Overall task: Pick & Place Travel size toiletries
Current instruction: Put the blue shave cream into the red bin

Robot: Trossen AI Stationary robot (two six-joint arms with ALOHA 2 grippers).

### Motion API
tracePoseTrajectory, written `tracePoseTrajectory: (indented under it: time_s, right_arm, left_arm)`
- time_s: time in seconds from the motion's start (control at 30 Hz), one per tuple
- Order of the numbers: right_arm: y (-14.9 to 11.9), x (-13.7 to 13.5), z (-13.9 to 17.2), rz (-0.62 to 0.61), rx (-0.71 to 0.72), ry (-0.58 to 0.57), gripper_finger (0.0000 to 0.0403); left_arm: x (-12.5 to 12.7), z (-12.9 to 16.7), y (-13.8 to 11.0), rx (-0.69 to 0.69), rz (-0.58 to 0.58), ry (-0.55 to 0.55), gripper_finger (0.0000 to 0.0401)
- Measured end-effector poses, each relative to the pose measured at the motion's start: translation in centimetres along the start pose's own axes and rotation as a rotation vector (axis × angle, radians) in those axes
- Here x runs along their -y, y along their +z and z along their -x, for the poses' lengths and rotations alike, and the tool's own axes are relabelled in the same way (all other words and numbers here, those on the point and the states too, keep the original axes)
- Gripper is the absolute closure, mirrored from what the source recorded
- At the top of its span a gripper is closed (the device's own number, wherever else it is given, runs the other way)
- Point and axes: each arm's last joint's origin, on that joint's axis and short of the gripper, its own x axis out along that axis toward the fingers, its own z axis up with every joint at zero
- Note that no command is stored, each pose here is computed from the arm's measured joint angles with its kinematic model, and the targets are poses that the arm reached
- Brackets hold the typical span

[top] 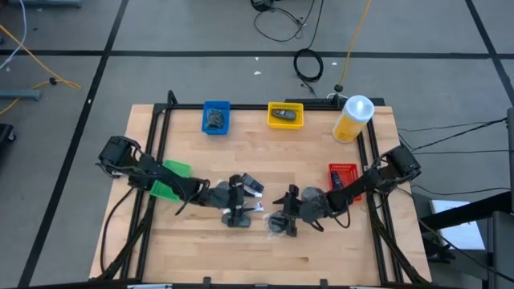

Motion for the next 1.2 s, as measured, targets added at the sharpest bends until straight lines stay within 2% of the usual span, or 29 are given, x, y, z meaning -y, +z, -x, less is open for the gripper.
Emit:
tracePoseTrajectory:
  time_s: [0.13, 0.27, 0.4, 0.5, 0.6, 0.67, 0.8, 0.93, 1.07, 1.2]
  right_arm:
    - [-0.2, -0.5, 0.2, 0.002, -0.005, 0.009, 0.0147]
    - [-0.6, -1.2, 0.7, 0.027, 0.016, -0.053, 0.0147]
    - [-1.4, -1.5, 0.8, 0.049, 0.011, -0.114, 0.0147]
    - [-1.5, -1.5, 1.0, 0.012, 0.013, -0.114, 0.0147]
    - [-1.8, -1.3, 1.0, -0.001, 0.002, -0.121, 0.0147]
    - [-1.6, -1.4, 1.0, 0.000, 0.010, -0.118, 0.0147]
    - [-1.7, -1.1, 0.9, 0.005, 0.002, -0.125, 0.0147]
    - [-1.5, -0.8, 0.7, 0.015, 0.007, -0.136, 0.0147]
    - [-1.3, -0.2, 0.4, 0.027, 0.005, -0.152, 0.0147]
    - [-1.1, 0.5, 0.1, 0.061, 0.003, -0.174, 0.0147]
  left_arm:
    - [-0.1, 0.0, 0.0, -0.002, -0.036, 0.017, 0.0149]
    - [-0.7, -0.2, -0.2, -0.027, -0.068, 0.040, 0.0129]
    - [-1.7, -0.5, -0.7, -0.074, -0.075, 0.066, 0.0124]
    - [-2.6, -1.3, -1.7, -0.118, -0.108, 0.092, 0.0123]
    - [-3.8, -2.2, -2.0, -0.093, -0.130, 0.129, 0.0123]
    - [-5.0, -2.5, -1.4, -0.034, -0.097, 0.142, 0.0123]
    - [-7.6, -2.3, -0.2, 0.047, -0.008, 0.073, 0.0123]
    - [-9.9, -1.4, 0.4, 0.019, 0.009, 0.006, 0.0123]
    - [-11.7, -1.0, -0.4, -0.048, -0.050, -0.113, 0.0123]
    - [-12.2, -1.3, -1.7, -0.122, -0.113, -0.126, 0.0123]
